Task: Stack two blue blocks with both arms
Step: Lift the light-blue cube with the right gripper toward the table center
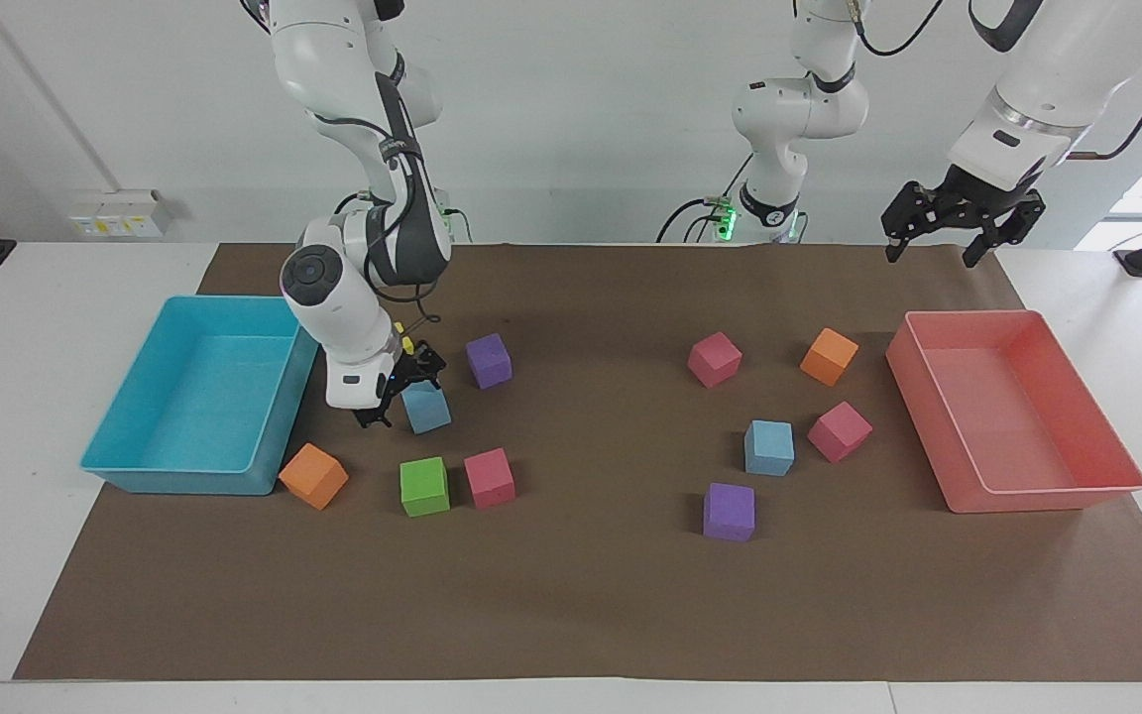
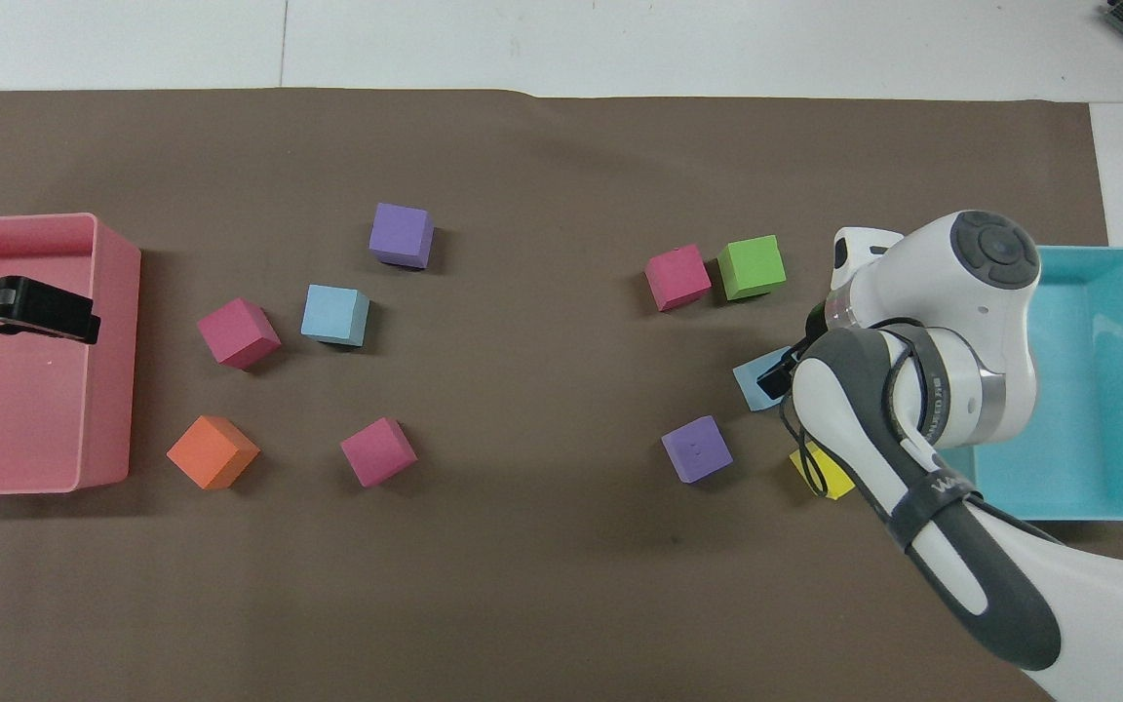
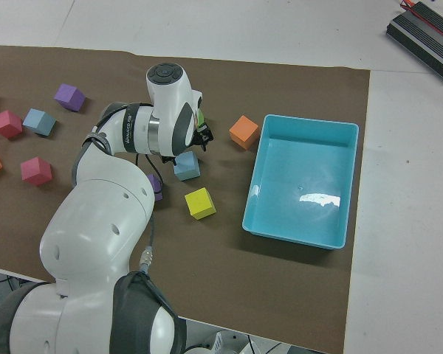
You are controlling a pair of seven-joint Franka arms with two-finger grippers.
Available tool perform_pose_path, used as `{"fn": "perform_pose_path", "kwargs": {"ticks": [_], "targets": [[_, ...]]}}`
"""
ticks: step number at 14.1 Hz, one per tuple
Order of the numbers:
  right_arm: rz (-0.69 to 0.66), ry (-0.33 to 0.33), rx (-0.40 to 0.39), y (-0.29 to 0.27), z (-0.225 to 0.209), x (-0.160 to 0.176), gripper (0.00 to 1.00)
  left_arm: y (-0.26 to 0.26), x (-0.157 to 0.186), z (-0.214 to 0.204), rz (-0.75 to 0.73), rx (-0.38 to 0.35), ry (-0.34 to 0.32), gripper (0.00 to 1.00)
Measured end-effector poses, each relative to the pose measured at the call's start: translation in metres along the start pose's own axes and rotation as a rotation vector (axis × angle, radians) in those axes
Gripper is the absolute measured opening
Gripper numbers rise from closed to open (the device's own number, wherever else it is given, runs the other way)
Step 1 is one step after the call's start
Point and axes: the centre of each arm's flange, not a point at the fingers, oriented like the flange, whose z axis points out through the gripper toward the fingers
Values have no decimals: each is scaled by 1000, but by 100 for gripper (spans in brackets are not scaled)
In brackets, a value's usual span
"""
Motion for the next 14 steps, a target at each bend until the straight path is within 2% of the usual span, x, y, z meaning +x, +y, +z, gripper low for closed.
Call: {"fn": "perform_pose_path", "kwargs": {"ticks": [5, 14], "targets": [[16, -4, 47, -10, 15, 0, 100, 0, 0, 0, 0, 0, 0, 100], [69, 1, 30, -24, 40, -1, 100, 1, 0, 0, 1, 0, 0, 100]]}}
